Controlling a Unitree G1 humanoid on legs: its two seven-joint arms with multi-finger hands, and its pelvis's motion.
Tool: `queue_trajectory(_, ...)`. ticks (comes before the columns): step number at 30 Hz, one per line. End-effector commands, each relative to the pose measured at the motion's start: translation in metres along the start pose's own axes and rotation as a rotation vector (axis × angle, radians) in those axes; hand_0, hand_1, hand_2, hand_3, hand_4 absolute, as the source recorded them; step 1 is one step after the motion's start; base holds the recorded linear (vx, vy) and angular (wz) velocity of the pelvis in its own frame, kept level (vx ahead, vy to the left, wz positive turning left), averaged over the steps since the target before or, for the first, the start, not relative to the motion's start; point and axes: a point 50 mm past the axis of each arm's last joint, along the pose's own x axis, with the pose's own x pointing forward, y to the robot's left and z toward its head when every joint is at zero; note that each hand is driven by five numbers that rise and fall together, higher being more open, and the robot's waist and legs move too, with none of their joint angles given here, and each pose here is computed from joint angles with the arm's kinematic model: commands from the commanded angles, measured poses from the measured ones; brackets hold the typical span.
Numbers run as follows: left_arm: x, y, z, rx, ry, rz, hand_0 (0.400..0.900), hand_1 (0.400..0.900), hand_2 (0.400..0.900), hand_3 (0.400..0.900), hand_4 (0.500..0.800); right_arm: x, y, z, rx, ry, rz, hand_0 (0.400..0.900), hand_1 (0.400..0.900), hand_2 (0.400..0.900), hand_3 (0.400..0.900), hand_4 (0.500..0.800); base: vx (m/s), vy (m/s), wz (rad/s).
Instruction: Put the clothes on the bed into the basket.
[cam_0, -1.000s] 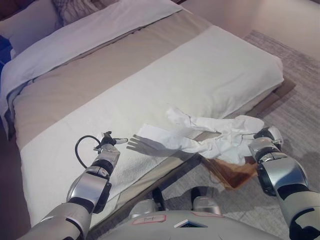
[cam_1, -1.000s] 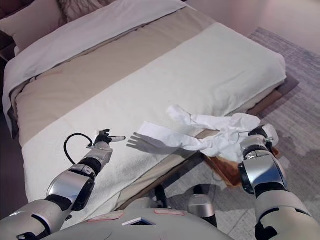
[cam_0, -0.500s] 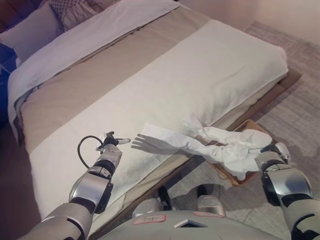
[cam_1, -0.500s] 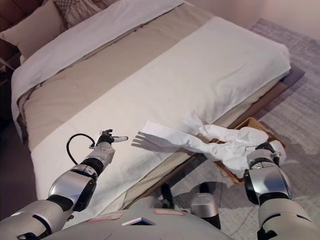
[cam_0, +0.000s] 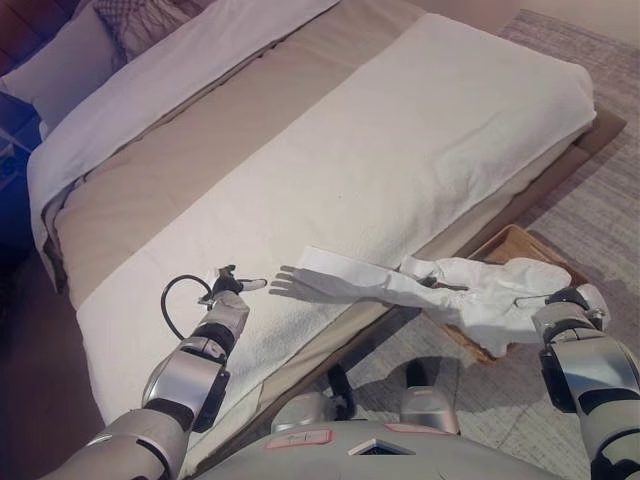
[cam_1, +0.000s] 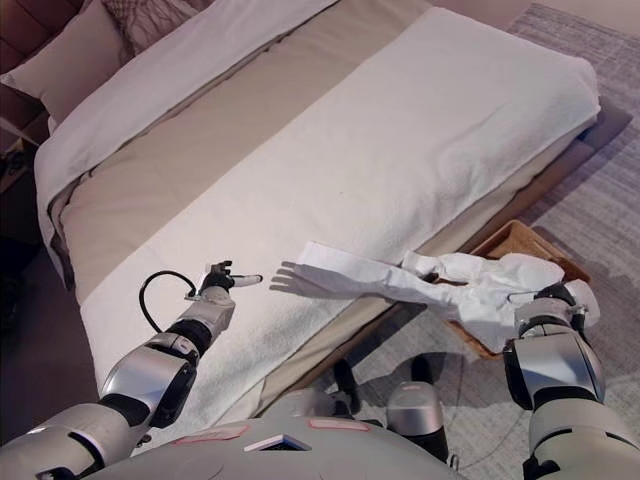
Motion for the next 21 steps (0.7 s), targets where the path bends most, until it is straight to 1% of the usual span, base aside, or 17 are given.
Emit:
queue_trajectory(1,0.005,0.018,0.015,0.042,-0.062,0.080,0.900,0.900,0.900,0.900,0.800,-0.006,-0.004,0.031,-0.069,-0.128,-0.052,0.900,0.900,0.900,0.900,0.800,0.001,-0.030,-0.01)
queue_trajectory(4,0.003,0.012,0.012,0.037,-0.060,0.069,0.900,0.900,0.900,0.900,0.800,-0.019,0.022,0.051,-0.082,-0.238,0.007,0.900,0.900,0.900,0.900,0.800,-0.002,-0.029,0.04)
queue_trajectory(8,0.001,0.007,0.000,0.000,-0.061,0.059,0.900,0.900,0.900,0.900,0.800,-0.048,0.058,0.085,-0.033,-0.458,0.115,0.900,0.900,0.900,0.900,0.800,-0.028,-0.007,0.05)
queue_trajectory(10,-0.001,0.008,-0.005,-0.026,-0.084,0.062,0.900,0.900,0.900,0.900,0.800,-0.064,0.073,0.096,0.005,-0.565,0.186,0.900,0.900,0.900,0.900,0.800,-0.054,0.006,0.06)
queue_trajectory(11,-0.002,0.009,-0.011,-0.042,-0.090,0.062,0.900,0.900,0.900,0.900,0.800,-0.074,0.083,0.098,0.041,-0.607,0.250,0.900,0.900,0.900,0.900,0.800,-0.054,0.008,0.10)
queue_trajectory(13,-0.006,0.012,-0.028,-0.067,-0.083,0.063,0.900,0.900,0.900,0.900,0.800,-0.077,0.093,0.085,0.089,-0.597,0.308,0.900,0.900,0.900,0.900,0.800,-0.044,0.010,0.14)
queue_trajectory(14,-0.008,0.009,-0.039,-0.055,-0.066,0.051,0.900,0.900,0.900,0.900,0.800,-0.079,0.103,0.076,0.089,-0.575,0.361,0.900,0.900,0.900,0.900,0.800,-0.042,0.023,0.17)
queue_trajectory(17,-0.012,0.000,-0.061,-0.019,-0.008,0.018,0.900,0.900,0.900,0.900,0.800,-0.082,0.125,0.049,0.058,-0.505,0.441,0.900,0.900,0.900,0.900,0.800,-0.042,0.040,0.19)
queue_trajectory(19,-0.013,-0.002,-0.069,0.005,0.010,0.004,0.900,0.900,0.900,0.900,0.800,-0.081,0.135,0.030,0.033,-0.448,0.476,0.900,0.900,0.900,0.900,0.800,-0.036,0.044,0.11)
queue_trajectory(20,-0.013,-0.002,-0.069,0.005,0.010,0.004,0.900,0.900,0.900,0.900,0.800,-0.081,0.135,0.030,0.033,-0.448,0.476,0.900,0.900,0.900,0.900,0.800,-0.041,0.062,0.08)
queue_trajectory(21,-0.015,-0.003,-0.077,0.031,0.022,-0.018,0.900,0.900,0.900,0.900,0.800,-0.078,0.144,0.002,-0.012,-0.371,0.497,0.900,0.900,0.900,0.900,0.800,-0.038,0.069,0.06)
